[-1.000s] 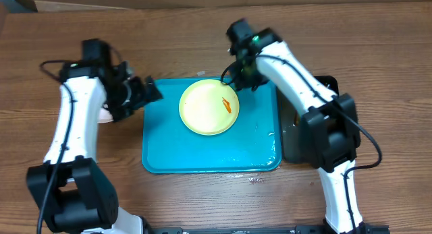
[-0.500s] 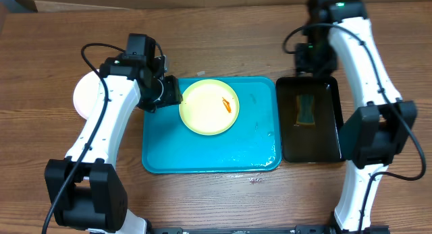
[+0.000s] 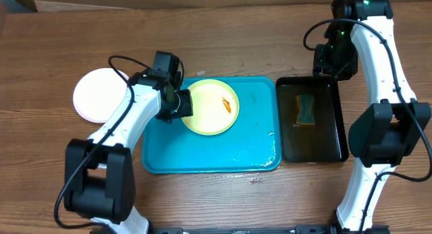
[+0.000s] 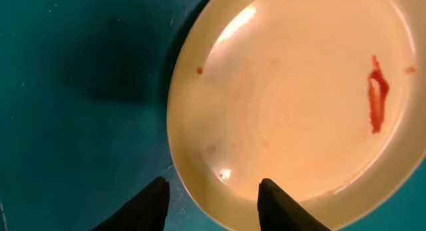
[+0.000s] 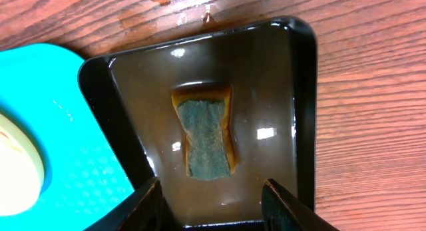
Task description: Clean dirty plates on tray and stack at the side
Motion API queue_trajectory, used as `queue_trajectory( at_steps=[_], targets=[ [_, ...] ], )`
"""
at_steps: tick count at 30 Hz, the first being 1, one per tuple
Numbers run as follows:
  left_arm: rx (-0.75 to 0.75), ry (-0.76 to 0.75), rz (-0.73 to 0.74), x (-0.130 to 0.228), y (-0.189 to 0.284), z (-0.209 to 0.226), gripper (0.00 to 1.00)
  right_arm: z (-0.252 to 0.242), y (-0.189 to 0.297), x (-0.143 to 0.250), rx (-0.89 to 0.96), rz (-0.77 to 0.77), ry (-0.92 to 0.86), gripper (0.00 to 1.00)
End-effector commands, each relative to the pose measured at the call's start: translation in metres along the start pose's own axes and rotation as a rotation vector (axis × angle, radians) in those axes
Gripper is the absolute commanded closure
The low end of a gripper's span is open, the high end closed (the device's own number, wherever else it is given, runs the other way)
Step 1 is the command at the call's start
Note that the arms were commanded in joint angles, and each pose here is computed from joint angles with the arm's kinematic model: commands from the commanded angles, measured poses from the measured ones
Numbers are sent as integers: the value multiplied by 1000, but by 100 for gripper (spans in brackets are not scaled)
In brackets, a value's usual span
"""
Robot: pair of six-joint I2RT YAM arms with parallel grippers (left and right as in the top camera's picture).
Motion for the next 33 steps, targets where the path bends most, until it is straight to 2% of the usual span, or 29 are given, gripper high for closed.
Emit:
queue_trajectory(
  at_steps=[1, 6, 21, 24, 29, 33],
  targets=[
    [-21, 22, 33, 5, -19, 4, 56, 0, 17, 1, -21, -39, 4, 49],
    [-26, 19, 13, -1, -26, 5, 64, 0, 13, 3, -16, -27, 4, 50],
    [-66, 25, 62, 8, -38, 14, 73, 2, -34, 9, 10, 22, 17, 51],
    [-67, 25, 62, 8, -38, 14, 78, 2, -39, 9, 11, 24, 17, 51],
    [-97, 25, 65, 9, -38, 19, 79, 2, -40, 8, 10, 23, 17, 51],
    [-96, 76, 42, 3, -38, 19, 75, 2, -40, 9, 12, 26, 17, 51]
  ],
)
Point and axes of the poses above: each gripper's point midway between its finger pads, its own y axis back along the fingers, its own z axis along the line the jaws close on, x = y × z, the point moved 1 cm from there along y, back along the fingers, and after that the axes turned 15 degrees about -y, right-handed, at the moved point
